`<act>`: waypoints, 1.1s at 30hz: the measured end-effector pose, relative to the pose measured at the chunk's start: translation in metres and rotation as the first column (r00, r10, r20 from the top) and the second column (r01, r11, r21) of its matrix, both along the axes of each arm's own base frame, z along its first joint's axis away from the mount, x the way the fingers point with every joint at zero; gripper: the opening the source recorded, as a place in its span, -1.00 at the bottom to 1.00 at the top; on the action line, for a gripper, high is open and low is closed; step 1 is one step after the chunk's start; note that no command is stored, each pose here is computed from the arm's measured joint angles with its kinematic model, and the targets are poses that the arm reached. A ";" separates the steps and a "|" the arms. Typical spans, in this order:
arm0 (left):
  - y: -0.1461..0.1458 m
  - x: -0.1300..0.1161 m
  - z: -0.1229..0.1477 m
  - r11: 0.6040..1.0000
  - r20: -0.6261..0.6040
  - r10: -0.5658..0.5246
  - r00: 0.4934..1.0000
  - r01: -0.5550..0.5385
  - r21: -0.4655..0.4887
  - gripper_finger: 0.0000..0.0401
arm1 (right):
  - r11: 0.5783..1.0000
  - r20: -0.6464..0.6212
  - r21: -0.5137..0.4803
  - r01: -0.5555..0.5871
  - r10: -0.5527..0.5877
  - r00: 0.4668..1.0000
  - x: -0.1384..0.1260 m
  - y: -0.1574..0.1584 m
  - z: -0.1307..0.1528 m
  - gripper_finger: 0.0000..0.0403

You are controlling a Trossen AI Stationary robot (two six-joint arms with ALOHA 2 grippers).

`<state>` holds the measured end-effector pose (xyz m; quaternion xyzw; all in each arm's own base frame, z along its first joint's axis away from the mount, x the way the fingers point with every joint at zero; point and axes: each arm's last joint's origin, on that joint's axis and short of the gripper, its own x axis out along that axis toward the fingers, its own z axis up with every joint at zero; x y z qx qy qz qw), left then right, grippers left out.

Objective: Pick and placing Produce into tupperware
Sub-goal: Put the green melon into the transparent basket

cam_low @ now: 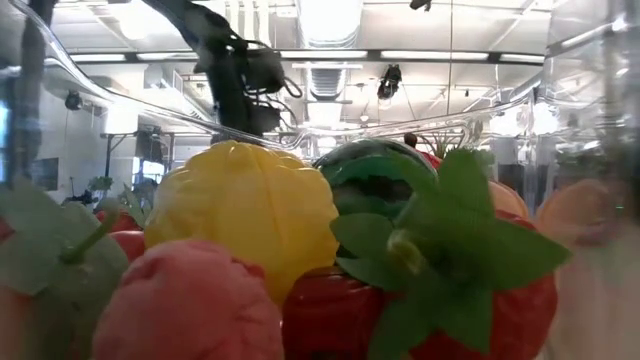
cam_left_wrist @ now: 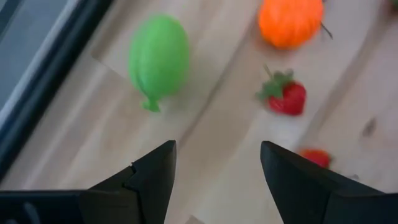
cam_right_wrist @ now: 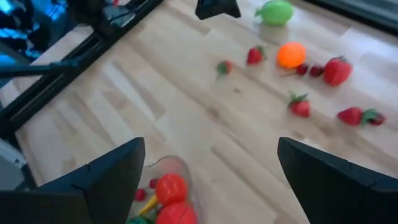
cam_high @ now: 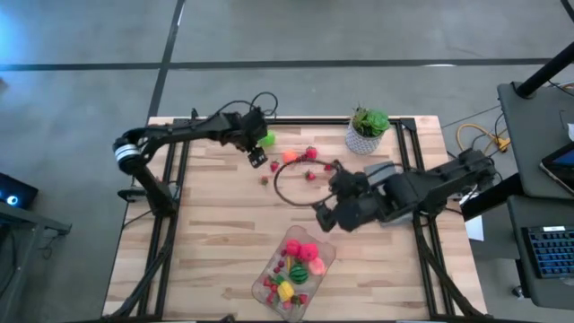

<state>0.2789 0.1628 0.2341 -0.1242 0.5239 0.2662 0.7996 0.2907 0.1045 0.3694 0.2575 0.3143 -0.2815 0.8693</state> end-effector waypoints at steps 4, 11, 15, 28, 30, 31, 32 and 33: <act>0.020 0.011 0.013 0.999 0.033 -0.031 0.999 0.030 0.024 0.09 | 0.999 0.018 -0.022 0.046 -0.045 0.999 -0.008 -0.015 0.009 0.78; 0.053 0.028 0.001 0.998 0.061 -0.022 0.998 0.025 -0.057 0.09 | 0.991 -0.001 -0.047 0.123 -0.123 0.992 -0.014 -0.038 0.014 0.78; 0.063 0.033 -0.011 0.996 0.015 -0.020 1.000 0.022 -0.088 0.09 | 0.989 -0.002 -0.053 0.135 -0.135 0.991 -0.014 -0.044 0.015 0.78; 0.073 0.035 -0.022 0.998 -0.055 -0.042 0.998 0.040 -0.041 0.09 | 0.984 -0.051 -0.075 0.162 -0.166 0.985 -0.016 -0.055 0.012 0.78; 0.075 0.034 -0.024 0.999 -0.047 -0.036 0.998 0.035 -0.032 0.09 | 0.982 -0.052 -0.076 0.173 -0.177 0.983 -0.015 -0.058 0.012 0.78; 0.077 0.033 -0.024 0.999 -0.040 -0.033 0.999 0.032 -0.027 0.09 | 0.981 -0.054 -0.079 0.176 -0.180 0.982 -0.015 -0.059 0.012 0.78; 0.078 0.033 -0.025 0.999 -0.037 -0.030 0.999 0.029 -0.026 0.09 | 0.981 -0.055 -0.081 0.178 -0.183 0.982 -0.015 -0.061 0.012 0.78; 0.079 0.033 -0.025 0.999 -0.035 -0.029 0.999 0.028 -0.025 0.09 | 0.980 -0.057 -0.084 0.180 -0.185 0.981 -0.015 -0.062 0.012 0.78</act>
